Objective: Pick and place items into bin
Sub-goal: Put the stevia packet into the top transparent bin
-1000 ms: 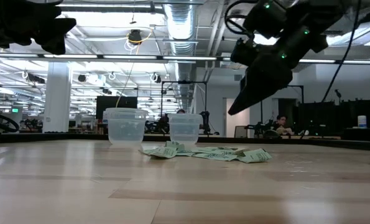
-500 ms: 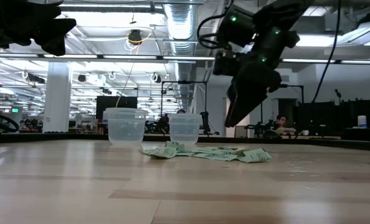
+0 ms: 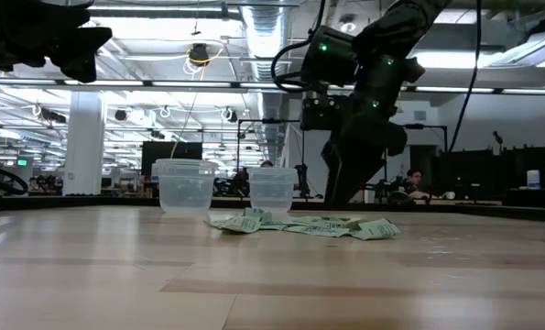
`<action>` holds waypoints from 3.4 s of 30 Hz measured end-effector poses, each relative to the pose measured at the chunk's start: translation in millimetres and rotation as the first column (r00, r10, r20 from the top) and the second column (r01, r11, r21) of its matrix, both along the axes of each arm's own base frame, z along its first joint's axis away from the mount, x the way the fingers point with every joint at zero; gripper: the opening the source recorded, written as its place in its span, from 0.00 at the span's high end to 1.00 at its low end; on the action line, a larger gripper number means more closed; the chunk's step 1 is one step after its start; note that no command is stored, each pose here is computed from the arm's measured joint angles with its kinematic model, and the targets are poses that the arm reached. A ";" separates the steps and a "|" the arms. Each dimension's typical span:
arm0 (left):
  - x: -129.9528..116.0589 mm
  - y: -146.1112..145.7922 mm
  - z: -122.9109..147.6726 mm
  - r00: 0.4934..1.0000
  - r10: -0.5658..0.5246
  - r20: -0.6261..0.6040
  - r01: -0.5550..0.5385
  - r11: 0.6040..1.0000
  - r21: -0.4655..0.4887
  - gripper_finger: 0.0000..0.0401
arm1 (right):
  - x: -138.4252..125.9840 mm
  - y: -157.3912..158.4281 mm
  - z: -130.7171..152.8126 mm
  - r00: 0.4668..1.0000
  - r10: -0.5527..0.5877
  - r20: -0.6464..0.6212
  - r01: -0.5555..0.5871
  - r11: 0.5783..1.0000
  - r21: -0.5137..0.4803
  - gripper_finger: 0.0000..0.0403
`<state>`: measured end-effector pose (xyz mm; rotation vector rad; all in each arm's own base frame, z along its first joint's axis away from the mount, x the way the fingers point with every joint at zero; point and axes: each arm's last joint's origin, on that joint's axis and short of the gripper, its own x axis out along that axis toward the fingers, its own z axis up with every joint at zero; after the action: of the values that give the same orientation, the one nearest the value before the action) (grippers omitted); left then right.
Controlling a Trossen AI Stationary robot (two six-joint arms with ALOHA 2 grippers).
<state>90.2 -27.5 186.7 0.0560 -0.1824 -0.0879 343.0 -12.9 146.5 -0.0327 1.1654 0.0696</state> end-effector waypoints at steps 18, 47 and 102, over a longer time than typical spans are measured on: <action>0.0 0.0 0.1 1.000 0.000 0.001 0.000 1.000 -0.001 0.59 | -3.7 -16.3 -0.6 0.999 -0.027 -0.026 0.027 0.999 0.025 0.39; -0.1 -1.2 -0.2 0.999 -0.045 -0.001 0.045 0.999 -0.006 0.59 | 2.9 -14.9 -18.6 0.998 -0.036 -0.044 0.038 0.999 0.035 0.41; 0.0 -1.2 -0.8 0.999 -0.043 -0.007 0.043 0.999 -0.004 0.59 | -9.1 -0.8 11.3 0.996 -0.085 -0.038 0.088 0.992 0.088 0.61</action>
<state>90.2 -28.8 185.9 0.0480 -0.1770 -0.1311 333.9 -13.7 157.8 0.0989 1.1955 0.0456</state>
